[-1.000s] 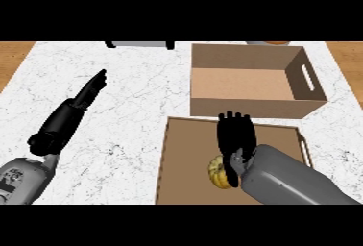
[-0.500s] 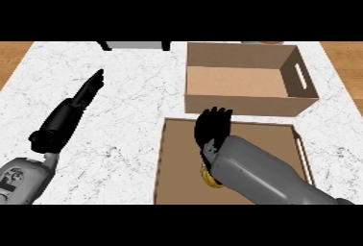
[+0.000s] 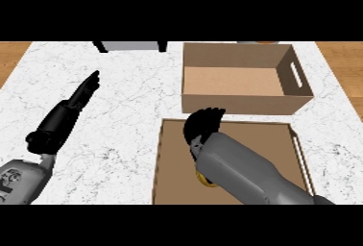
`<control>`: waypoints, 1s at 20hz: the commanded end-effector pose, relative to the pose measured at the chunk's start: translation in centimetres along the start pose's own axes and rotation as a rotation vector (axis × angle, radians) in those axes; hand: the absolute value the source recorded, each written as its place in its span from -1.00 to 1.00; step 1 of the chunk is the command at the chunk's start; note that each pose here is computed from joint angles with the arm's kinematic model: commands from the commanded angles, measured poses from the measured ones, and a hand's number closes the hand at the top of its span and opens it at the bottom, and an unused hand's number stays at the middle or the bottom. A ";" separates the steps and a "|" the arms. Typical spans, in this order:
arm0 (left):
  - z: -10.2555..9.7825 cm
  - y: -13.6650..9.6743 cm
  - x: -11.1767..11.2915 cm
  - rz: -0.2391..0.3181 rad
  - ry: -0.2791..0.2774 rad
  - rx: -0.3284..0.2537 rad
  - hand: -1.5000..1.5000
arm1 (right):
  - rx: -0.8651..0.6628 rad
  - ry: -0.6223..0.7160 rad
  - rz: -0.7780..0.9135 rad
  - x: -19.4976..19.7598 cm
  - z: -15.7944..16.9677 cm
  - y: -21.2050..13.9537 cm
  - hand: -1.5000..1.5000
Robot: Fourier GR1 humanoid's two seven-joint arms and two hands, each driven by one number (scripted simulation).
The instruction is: Pick the squash from the tray and place it in the cardboard box
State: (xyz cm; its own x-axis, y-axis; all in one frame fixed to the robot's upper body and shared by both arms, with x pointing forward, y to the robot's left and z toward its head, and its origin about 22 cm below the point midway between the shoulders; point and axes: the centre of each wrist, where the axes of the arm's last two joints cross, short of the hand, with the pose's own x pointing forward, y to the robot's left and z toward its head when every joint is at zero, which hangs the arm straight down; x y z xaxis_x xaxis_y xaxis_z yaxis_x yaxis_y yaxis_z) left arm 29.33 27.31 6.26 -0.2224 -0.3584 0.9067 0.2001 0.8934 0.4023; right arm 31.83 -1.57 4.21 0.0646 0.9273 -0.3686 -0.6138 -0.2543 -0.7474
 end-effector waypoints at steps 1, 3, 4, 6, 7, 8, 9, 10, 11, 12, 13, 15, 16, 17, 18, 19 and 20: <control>0.3 -0.4 -0.1 0.016 -0.007 -0.001 0.00 | 0.021 0.267 0.070 1.7 0.2 -0.1 -1.00; 0.2 1.2 -0.2 -0.002 -0.011 0.008 0.00 | 0.044 0.262 0.065 1.7 0.1 1.1 -1.00; 0.1 0.9 0.7 -0.002 -0.012 0.000 0.00 | 0.045 0.251 0.048 1.8 0.3 1.4 -1.00; 0.8 0.9 -0.3 0.003 -0.035 0.008 0.00 | 0.052 0.266 0.049 1.5 -0.1 0.4 -1.00; 0.4 0.9 -0.2 0.010 -0.006 -0.004 0.00 | 0.064 0.248 0.063 1.7 0.2 1.4 -1.00; 0.4 0.1 0.4 0.011 -0.031 -0.017 0.00 | 0.065 0.273 0.051 1.7 -0.3 2.0 -1.00; 0.3 0.2 0.2 0.000 -0.015 -0.005 0.00 | 0.080 0.263 0.055 1.6 -0.2 2.1 -1.00; -0.4 0.6 0.6 0.005 -0.025 -0.010 0.00 | 0.064 0.279 0.064 1.4 -0.4 0.5 -1.00; 0.0 -0.1 -0.1 0.010 -0.016 -0.009 0.00 | 0.060 0.306 0.079 1.5 -0.9 2.2 -1.00; 0.0 -0.8 -0.2 0.021 0.008 -0.012 0.00 | 0.057 0.314 0.086 1.6 -1.0 3.2 -1.00; 1.2 -0.1 -0.4 0.015 -0.007 -0.004 0.00 | 0.076 0.317 0.097 1.4 -1.2 2.7 -1.00; 1.7 0.2 -0.9 0.003 -0.006 -0.004 0.00 | 0.072 0.348 0.080 0.8 -1.8 3.5 -1.00; 0.4 0.2 0.5 -0.004 -0.012 -0.011 0.00 | 0.066 0.335 0.089 1.0 -1.4 2.5 -1.00; 0.6 -0.1 -0.5 0.000 -0.009 0.014 0.00 | 0.057 0.335 0.115 0.6 -1.3 3.2 -1.00; 0.8 -0.5 -0.8 0.013 0.005 0.005 0.00 | 0.065 0.326 0.091 1.1 -1.1 2.9 -1.00; 1.6 0.2 -1.4 0.001 0.003 0.002 0.00 | 0.090 0.327 0.080 1.1 -1.3 4.5 -1.00; 0.7 1.6 0.3 -0.005 0.004 0.013 0.00 | 0.083 0.326 0.061 0.9 -1.2 3.9 -1.00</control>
State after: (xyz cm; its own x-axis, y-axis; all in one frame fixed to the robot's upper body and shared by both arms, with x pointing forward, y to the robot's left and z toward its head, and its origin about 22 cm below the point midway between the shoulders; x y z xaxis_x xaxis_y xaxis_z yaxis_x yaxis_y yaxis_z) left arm 28.69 27.98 5.89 -0.2232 -0.3547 0.9079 0.1983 0.8954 0.3986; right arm 31.76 -2.42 2.09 0.1188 0.9080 -0.4017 -0.6668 -0.2268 -0.7099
